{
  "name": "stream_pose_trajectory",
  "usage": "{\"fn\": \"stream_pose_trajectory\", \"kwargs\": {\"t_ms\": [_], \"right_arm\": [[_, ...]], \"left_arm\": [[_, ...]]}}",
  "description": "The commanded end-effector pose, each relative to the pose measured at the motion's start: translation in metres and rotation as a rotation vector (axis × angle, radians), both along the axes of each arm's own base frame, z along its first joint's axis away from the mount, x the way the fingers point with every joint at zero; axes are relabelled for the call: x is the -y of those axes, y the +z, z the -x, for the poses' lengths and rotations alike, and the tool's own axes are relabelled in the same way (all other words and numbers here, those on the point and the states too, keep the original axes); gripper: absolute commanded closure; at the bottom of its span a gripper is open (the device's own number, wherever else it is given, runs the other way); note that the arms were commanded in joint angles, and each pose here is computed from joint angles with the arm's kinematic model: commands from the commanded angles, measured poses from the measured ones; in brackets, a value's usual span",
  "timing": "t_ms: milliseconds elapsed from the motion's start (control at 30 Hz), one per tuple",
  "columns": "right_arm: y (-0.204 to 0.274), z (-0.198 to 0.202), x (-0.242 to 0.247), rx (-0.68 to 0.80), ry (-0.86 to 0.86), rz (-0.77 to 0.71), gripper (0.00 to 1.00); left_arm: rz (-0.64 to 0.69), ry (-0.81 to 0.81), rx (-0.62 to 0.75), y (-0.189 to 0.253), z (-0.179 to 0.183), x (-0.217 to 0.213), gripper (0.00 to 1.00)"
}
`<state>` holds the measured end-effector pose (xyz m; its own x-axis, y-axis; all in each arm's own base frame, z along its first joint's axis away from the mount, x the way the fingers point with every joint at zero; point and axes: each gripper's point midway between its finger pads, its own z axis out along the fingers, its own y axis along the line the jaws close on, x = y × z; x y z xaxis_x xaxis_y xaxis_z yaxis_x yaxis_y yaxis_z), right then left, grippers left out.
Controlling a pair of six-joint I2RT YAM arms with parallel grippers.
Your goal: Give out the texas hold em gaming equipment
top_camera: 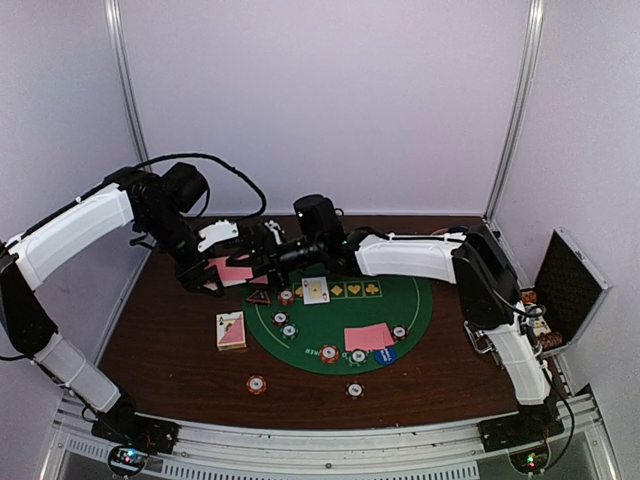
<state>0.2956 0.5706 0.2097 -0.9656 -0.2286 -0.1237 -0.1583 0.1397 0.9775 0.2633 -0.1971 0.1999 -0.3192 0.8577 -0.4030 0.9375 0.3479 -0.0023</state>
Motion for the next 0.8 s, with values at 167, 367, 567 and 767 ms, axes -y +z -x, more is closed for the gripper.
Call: {"fn": "stream_pose_trajectory", "kwargs": {"t_ms": [167, 367, 567, 767], "right_arm": [[0.025, 0.002, 0.025, 0.051, -0.001, -0.008, 0.38], [0.049, 0.007, 0.031, 0.089, 0.009, -0.04, 0.44], [0.053, 0.013, 0.036, 0.086, 0.021, -0.035, 0.61], [0.055, 0.018, 0.041, 0.084, 0.028, -0.032, 0.71]], "left_arm": [[0.035, -0.008, 0.029, 0.009, -0.004, 0.004, 1.0], [0.034, -0.007, 0.03, 0.008, -0.004, 0.003, 1.0], [0.031, -0.007, 0.032, 0.009, -0.004, 0.003, 1.0], [0.031, -0.006, 0.032, 0.009, -0.004, 0.003, 1.0]]}}
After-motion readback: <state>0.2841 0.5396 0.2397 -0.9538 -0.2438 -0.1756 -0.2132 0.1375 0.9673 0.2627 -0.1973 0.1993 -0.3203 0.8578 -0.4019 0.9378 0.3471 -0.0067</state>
